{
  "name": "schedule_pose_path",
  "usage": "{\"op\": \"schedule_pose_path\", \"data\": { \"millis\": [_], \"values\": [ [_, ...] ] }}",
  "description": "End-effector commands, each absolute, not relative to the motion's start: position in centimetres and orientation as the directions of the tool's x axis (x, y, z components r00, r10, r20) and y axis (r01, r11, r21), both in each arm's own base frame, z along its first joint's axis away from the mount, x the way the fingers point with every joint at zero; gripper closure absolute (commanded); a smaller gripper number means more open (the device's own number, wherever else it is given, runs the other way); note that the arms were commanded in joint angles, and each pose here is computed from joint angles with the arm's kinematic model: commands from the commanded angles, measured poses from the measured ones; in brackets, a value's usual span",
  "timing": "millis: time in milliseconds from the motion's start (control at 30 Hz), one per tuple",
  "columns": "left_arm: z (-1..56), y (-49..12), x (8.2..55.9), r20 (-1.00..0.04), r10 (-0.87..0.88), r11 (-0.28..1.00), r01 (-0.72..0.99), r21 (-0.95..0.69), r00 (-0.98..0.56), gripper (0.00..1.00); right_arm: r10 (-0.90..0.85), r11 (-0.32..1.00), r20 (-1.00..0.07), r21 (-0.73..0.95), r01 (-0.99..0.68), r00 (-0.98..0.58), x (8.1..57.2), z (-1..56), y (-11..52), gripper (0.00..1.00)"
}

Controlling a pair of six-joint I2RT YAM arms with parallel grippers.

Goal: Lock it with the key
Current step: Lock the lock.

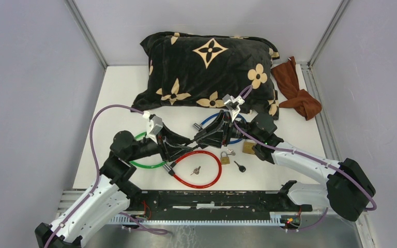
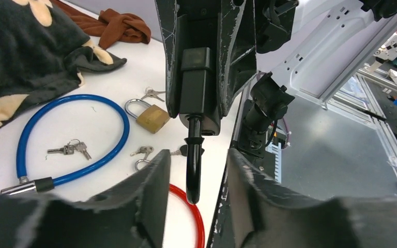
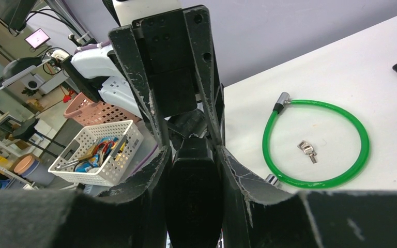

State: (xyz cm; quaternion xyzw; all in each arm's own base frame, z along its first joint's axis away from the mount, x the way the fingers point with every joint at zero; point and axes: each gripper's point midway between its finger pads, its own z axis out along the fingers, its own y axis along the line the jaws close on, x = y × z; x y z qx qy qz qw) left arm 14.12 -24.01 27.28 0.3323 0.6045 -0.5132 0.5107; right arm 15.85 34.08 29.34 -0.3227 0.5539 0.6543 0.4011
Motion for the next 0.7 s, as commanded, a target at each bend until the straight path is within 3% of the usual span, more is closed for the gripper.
{"op": "schedule_pose_path", "data": {
  "millis": [0,167,333,467,633,667],
  "values": [
    [26.9,-24.1,13.7,-0.957,-0.116,0.228,0.931,-0.285,-0.265,0.47,0.273,-0.111,-0.895,0.335,-0.936,-0.353,15.3,33.9,33.8,1.00],
    [25.9,-24.2,13.9,-0.958,-0.095,0.235,0.929,-0.285,-0.270,0.59,0.278,-0.114,-0.896,0.325,-0.939,-0.345,15.0,34.3,33.6,1.00],
    [26.6,-24.3,13.8,-0.963,-0.105,0.218,0.939,-0.267,-0.249,0.95,0.273,-0.110,-0.898,0.327,-0.939,-0.345,15.0,33.9,33.6,1.00],
    [27.9,-24.2,13.9,-0.968,-0.129,0.221,0.945,-0.241,-0.217,0.98,0.216,-0.098,-0.920,0.312,-0.945,-0.326,15.1,32.1,33.8,0.98],
    [28.1,-23.7,14.2,-0.986,-0.083,0.262,0.951,-0.162,-0.146,0.98,0.026,-0.100,-0.973,0.224,-0.969,-0.228,14.7,27.6,33.7,0.49],
    [28.1,-23.6,14.2,-0.987,-0.075,0.263,0.952,-0.156,-0.141,0.98,0.015,-0.115,-0.977,0.210,-0.971,-0.213,14.4,27.4,33.6,0.44]
  ]
}}
